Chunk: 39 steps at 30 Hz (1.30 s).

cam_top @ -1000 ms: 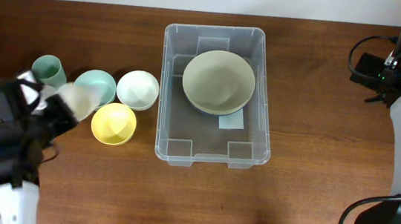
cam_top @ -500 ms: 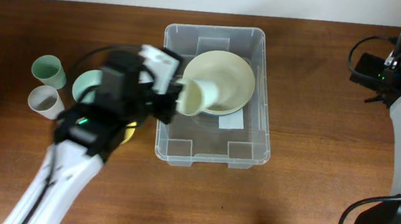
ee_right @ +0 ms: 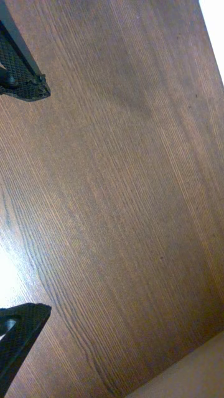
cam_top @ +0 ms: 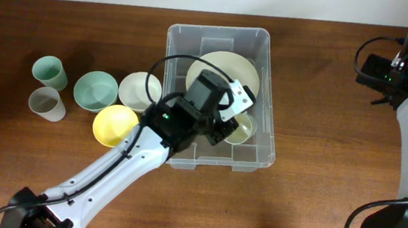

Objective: Pack container
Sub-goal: 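Lift the white cup and carry it over the bin, then lower the white cup into the bin's right side and release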

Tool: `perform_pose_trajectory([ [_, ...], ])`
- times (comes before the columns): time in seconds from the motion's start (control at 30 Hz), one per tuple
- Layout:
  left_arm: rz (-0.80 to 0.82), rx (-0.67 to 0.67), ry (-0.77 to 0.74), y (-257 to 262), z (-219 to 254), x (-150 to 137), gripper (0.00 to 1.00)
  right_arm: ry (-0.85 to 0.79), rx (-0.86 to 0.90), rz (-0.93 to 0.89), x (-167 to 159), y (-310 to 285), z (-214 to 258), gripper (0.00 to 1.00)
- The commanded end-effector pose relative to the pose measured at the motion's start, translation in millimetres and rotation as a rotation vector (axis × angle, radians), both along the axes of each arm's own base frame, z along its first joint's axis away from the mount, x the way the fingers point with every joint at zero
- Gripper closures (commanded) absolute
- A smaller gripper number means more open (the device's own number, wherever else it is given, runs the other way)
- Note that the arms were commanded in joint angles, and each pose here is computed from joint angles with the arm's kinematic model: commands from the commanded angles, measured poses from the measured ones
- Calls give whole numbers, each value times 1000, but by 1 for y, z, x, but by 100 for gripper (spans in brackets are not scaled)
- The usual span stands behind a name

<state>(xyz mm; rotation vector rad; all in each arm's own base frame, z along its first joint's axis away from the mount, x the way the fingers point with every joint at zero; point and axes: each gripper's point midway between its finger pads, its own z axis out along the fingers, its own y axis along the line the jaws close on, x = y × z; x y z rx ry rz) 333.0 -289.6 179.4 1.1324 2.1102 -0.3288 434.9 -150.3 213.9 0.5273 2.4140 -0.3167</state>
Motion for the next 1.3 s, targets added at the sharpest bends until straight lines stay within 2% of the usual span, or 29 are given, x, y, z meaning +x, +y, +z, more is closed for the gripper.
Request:
perform_pose_trajectory([
  [0.0, -21, 64, -84, -7, 2, 9, 99, -21, -13, -21, -1, -5, 9, 1],
  [0.47, -23, 80, -74, -20, -26, 23, 99, -21, -13, -21, -1, -5, 9, 1],
  [0.83, -39, 114, -35, -27, -54, 22, 99, -21, -13, -22, -1, -5, 9, 1],
  [1.27, -41, 110, -38, -30, -57, 24, 98, -21, -13, -21, -1, -5, 9, 1],
])
